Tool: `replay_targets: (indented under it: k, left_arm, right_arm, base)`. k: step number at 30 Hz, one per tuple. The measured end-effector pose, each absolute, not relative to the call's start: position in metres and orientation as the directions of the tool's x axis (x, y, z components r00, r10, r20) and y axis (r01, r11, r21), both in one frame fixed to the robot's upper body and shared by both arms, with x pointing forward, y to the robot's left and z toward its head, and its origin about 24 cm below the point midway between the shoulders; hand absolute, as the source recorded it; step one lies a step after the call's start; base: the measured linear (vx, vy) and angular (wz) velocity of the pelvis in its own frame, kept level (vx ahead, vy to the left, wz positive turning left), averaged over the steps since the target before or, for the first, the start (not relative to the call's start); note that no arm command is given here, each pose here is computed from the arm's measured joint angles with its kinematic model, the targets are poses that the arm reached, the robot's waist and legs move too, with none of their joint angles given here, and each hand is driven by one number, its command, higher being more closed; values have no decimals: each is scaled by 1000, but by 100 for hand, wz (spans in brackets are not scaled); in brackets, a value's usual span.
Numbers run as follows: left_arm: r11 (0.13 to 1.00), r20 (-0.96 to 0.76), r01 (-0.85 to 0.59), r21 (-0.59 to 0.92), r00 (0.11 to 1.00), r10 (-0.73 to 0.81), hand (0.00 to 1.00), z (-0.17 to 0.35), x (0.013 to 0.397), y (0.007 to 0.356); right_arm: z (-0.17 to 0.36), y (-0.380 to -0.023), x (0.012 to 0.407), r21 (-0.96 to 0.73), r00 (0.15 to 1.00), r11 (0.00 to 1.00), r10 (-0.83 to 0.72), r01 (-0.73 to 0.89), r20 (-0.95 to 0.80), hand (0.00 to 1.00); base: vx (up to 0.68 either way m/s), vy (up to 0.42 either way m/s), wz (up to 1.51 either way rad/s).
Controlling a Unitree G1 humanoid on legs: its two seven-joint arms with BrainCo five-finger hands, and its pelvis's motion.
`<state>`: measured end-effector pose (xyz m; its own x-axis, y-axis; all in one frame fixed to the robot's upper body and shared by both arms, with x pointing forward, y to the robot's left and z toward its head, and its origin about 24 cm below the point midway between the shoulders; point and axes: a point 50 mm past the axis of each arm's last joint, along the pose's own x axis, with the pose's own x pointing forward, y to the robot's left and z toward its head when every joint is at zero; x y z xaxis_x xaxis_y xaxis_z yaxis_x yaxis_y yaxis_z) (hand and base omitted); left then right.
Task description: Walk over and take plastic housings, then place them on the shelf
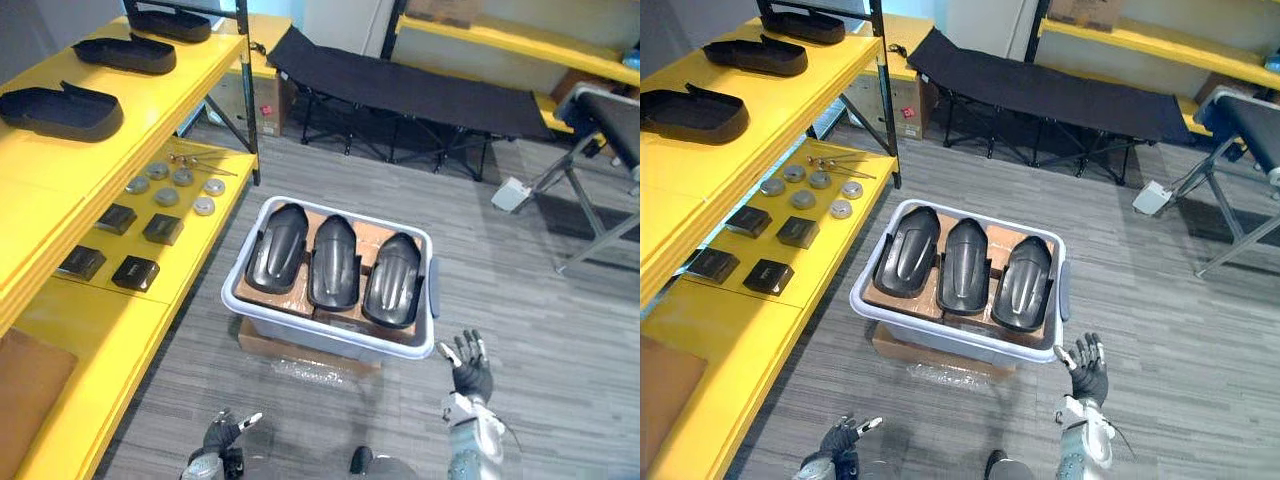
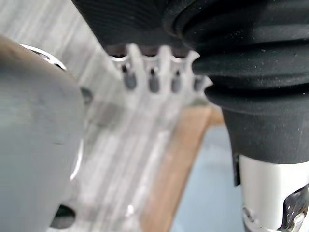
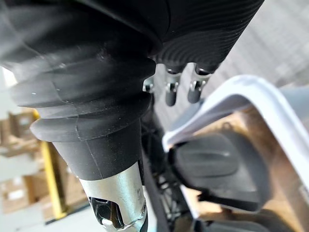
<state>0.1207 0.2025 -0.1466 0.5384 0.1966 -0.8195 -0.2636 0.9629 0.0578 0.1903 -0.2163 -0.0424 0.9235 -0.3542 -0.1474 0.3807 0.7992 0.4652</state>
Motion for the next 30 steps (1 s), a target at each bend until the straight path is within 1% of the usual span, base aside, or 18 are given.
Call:
replay_targets:
  k: [2,6,7,9,10,11,16,19,22,24,25,28,30]
  left_arm:
    - [959,-822,-275,65,531,207,0,-147,118,205]
    - [944,-806,-317,93,532,258,0,-144,117,222]
    - [938,-778,-329,105,561,284,0,-139,122,231]
    - [937,-757,-328,120,581,300,0,-135,127,236]
    - [936,-738,-321,146,595,320,0,-130,132,244]
    - [929,-659,-319,190,660,361,0,-116,155,254]
    - [928,-659,-319,190,660,361,0,-117,155,254]
    - [929,-655,-320,188,664,361,0,-116,156,253]
    - [935,-627,-312,165,699,344,0,-111,166,247]
    - [935,-621,-332,124,709,334,0,-109,173,241]
    - [936,-619,-333,112,714,328,0,-109,176,238]
    - [930,-621,-363,50,718,314,0,-108,184,229]
    - [930,-623,-367,28,721,303,0,-109,186,226]
  right_arm:
    - [-32,-220,191,459,930,812,-352,361,-108,0]
    - [-16,-224,195,460,930,818,-364,345,-51,0]
    - [-6,-229,197,456,917,814,-398,359,-13,0]
    - [1,-233,197,453,903,807,-429,379,9,0]
    - [8,-237,198,455,886,795,-463,402,26,0]
    - [13,-247,206,485,854,760,-517,432,50,0]
    - [14,-247,207,486,854,760,-517,431,51,0]
    - [13,-250,216,492,856,757,-515,429,47,0]
    - [20,-266,232,484,838,752,-541,447,67,0]
    - [27,-278,245,473,826,750,-558,462,79,0]
    - [37,-289,260,475,815,745,-572,469,91,0]
    - [62,-315,291,444,824,763,-559,470,89,0]
    - [75,-326,301,421,826,771,-558,477,86,0]
  base:
    - [-19,12,-6]
    - [-60,10,-17]
    - [-114,26,-18]
    - [-101,38,-12]
    - [-81,37,-7]
    - [-51,29,-3]
    - [0,0,0]
    - [-3,4,7]
    - [-66,69,21]
    - [-86,89,17]
    - [-101,100,20]
    - [-112,97,23]
    - [-101,72,17]
